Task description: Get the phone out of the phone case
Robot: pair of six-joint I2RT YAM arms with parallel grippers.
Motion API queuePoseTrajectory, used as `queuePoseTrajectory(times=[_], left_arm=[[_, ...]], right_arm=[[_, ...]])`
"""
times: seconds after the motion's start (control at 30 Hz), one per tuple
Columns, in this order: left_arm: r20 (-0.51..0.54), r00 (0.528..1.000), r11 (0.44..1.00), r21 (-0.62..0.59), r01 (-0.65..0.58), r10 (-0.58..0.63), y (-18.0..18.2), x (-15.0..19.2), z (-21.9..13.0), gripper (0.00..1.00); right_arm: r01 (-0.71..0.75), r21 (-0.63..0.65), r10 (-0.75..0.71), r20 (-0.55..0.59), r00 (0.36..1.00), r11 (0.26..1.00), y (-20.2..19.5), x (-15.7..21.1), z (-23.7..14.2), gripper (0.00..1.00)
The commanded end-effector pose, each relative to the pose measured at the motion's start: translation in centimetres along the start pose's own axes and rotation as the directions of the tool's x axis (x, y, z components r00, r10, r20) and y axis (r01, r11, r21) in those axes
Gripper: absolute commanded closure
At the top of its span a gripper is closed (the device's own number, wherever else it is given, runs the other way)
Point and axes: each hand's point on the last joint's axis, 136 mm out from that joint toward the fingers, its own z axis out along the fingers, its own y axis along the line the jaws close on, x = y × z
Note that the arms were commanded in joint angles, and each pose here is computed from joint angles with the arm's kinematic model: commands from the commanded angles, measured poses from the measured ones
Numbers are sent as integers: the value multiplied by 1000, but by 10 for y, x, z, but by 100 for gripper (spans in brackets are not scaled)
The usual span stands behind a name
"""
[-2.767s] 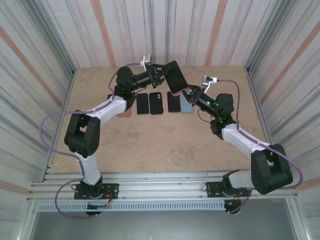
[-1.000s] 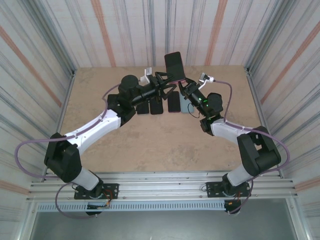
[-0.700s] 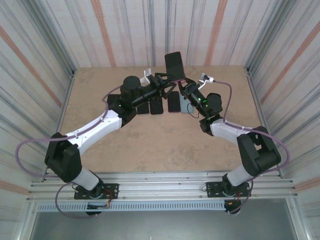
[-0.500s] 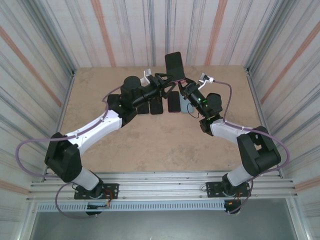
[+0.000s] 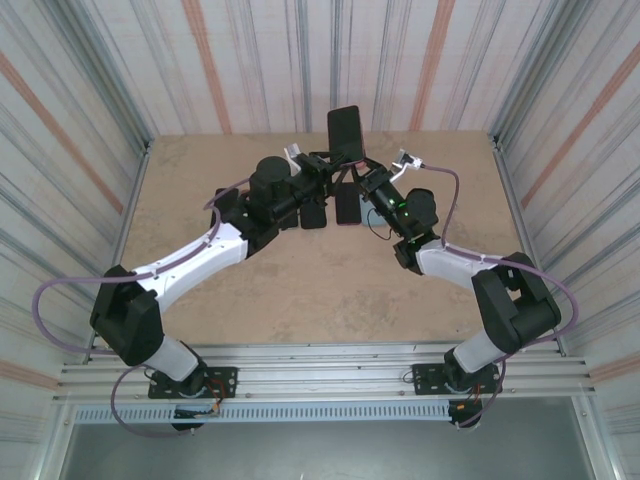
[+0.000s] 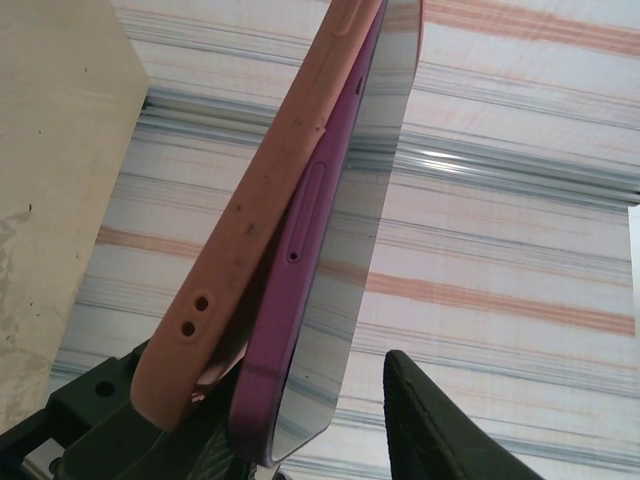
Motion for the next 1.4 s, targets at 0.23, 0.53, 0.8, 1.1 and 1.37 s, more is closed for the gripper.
queuePoseTrajectory(times=[0.23,0.53,0.8,1.1,1.37], left_arm=[[70,998,999,32,6,-8,-21,-9,5,71],[87,996,1000,18,-13,12,-17,-13,12,77],[92,996,997,65,-29,23,-35,-13,16,86],[85,995,992,106,-69,60,-53,-7,10,98],[75,993,990,104,-96,89,-52,1,1,99]], right_arm=[[55,-124,-48,60,997,991,36,1,0,99],[58,-126,-50,69,996,990,37,2,-1,99],[56,-101,-47,82,996,993,30,2,-2,99],[44,57,-52,149,988,997,0,-9,-14,99],[62,351,-140,202,969,934,-44,-30,-50,98]])
